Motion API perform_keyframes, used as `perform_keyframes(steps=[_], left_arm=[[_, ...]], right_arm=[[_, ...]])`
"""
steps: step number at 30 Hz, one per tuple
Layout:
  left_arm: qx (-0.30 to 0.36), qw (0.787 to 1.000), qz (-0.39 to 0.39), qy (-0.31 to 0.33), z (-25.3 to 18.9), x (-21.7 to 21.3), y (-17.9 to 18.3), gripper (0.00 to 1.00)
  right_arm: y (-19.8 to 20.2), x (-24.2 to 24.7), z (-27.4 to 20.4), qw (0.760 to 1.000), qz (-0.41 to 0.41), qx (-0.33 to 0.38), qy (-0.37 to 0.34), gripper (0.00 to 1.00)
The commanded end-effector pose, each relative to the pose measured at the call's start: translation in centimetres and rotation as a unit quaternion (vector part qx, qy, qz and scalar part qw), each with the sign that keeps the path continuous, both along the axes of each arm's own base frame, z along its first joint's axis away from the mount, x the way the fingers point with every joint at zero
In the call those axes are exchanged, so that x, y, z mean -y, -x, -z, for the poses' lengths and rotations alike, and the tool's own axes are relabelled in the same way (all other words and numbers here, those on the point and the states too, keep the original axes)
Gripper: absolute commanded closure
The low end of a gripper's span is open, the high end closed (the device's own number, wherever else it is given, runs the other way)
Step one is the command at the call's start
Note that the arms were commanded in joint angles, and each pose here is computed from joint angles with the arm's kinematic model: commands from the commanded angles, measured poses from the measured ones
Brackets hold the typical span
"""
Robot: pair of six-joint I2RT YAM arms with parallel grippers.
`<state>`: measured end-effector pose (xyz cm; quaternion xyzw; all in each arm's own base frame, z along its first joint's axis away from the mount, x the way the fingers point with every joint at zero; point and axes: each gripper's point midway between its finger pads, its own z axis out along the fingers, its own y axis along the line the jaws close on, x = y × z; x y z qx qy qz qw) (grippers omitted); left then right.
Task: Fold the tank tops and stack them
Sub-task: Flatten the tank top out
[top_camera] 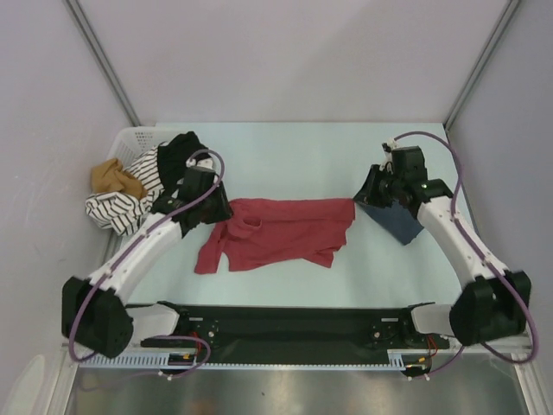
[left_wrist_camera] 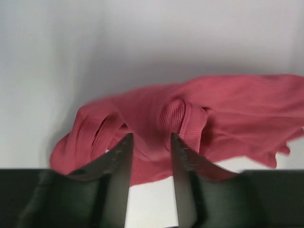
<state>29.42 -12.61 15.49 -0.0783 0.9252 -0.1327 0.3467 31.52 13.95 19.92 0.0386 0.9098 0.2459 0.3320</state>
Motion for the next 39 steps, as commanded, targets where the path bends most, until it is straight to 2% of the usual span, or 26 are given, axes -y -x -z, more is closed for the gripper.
perform_keyframes(steps=[1, 2, 3, 4, 6, 7, 9, 10, 12, 17, 21, 24, 29, 32, 38, 39], left_arm=[[0.026, 0.999, -0.028, 0.017, 0.5, 0.1, -4.0, 0.55], [0.025, 0.998, -0.057, 0.022, 0.8, -0.6, -5.2, 0.48], [0.009, 0.998, -0.068, 0.016, 2.2, -0.9, -6.4, 0.47], [0.025, 0.997, -0.074, 0.024, 0.9, -0.7, -8.2, 0.46], [0.02, 0.996, -0.087, 0.014, 1.4, -1.0, -10.2, 0.46], [0.03, 0.996, -0.082, 0.019, -0.2, -0.6, -11.4, 0.45], [0.019, 0.998, -0.055, 0.016, -0.5, 0.3, -12.1, 0.43], [0.019, 0.999, -0.042, 0.019, -0.9, 0.8, -12.0, 0.41], [0.026, 1.0, -0.009, 0.015, -1.3, 2.4, -11.0, 0.39], [0.006, 0.999, 0.045, 0.015, 1.5, 5.6, -6.1, 0.37], [0.005, 0.997, 0.07, 0.019, 1.8, 6.9, -3.4, 0.36], [0.016, 0.997, 0.077, 0.021, 0.9, 7.1, -2.7, 0.34], [0.02, 0.996, 0.086, 0.018, 0.3, 7.3, -2.2, 0.3], [0.013, 0.996, 0.091, 0.01, 0.9, 7.4, -2.4, 0.3], [-0.053, 0.995, 0.081, -0.035, 5.1, 7.1, -3.2, 0.27], [-0.054, 0.994, 0.088, -0.026, 5.3, 7.6, -3.2, 0.26]], right_arm=[[-3.6, -1.3, 2.6, 0.997, -0.019, -0.013, -0.069, 0.82], [-4.5, -1.1, 3.3, 0.997, -0.009, -0.022, -0.073, 0.83], [-5.4, -1.0, 4.0, 0.997, -0.003, -0.026, -0.079, 0.85], [-6.0, -1.3, 4.2, 0.995, -0.009, -0.029, -0.094, 0.91], [-8.1, -1.1, 5.1, 0.992, 0.007, -0.03, -0.118, 0.92], [-8.5, -1.4, 4.8, 0.991, -0.001, -0.031, -0.134, 0.87], [-8.6, -1.5, 5.6, 0.99, -0.009, -0.048, -0.133, 0.73], [-8.4, -1.4, 5.7, 0.991, -0.009, -0.047, -0.123, 0.62], [-7.4, -1.1, 6.0, 0.995, -0.012, -0.043, -0.085, 0.57], [-4.2, 0.6, 9.3, 0.997, 0.008, -0.071, -0.004, 0.48], [-2.8, 1.4, 10.6, 0.996, 0.015, -0.071, 0.047, 0.49], [-2.5, 1.5, 11.3, 0.995, 0.013, -0.073, 0.07, 0.56], [-3.2, 1.1, 12.9, 0.993, 0.015, -0.075, 0.093, 0.52], [-4.1, 0.8, 13.5, 0.992, 0.018, -0.075, 0.102, 0.52], [-4.4, 0.0, 14.6, 0.989, 0.006, -0.092, 0.113, 0.51], [-4.4, 0.0, 14.5, 0.99, 0.004, -0.09, 0.112, 0.52]])
